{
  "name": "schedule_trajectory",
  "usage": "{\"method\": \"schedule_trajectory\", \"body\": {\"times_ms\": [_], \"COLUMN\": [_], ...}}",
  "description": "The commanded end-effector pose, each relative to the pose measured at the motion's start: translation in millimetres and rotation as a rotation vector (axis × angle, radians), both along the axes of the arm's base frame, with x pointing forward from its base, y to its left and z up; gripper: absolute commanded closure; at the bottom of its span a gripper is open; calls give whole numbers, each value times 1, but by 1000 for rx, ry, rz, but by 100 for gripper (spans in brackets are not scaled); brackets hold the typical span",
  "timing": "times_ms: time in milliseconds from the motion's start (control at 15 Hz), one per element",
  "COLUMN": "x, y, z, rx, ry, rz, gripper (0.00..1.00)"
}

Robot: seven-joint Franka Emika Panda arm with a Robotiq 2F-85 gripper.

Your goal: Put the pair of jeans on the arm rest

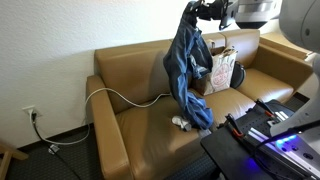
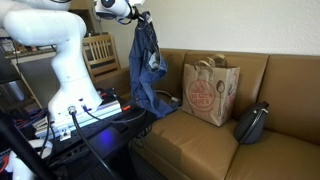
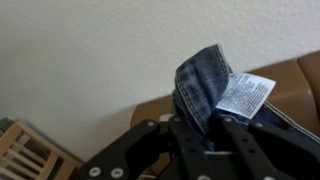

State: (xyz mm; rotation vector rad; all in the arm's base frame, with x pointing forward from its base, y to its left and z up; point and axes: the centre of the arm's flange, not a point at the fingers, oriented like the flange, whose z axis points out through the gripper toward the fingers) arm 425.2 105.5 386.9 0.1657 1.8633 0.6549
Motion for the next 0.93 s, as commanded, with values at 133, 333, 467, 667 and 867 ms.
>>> {"method": "schedule_trajectory", "body": {"times_ms": [133,333,467,667,867], "x": [5,33,33,15,0], "y": [9,27,67,109,130], "z": [-37,-78,-95,-85,-75], "rx": [3,108,149,181,201], "ry": [80,143,150,139,126], "rz": [39,197,300,452,594], "gripper": [94,94,94,94,94]}}
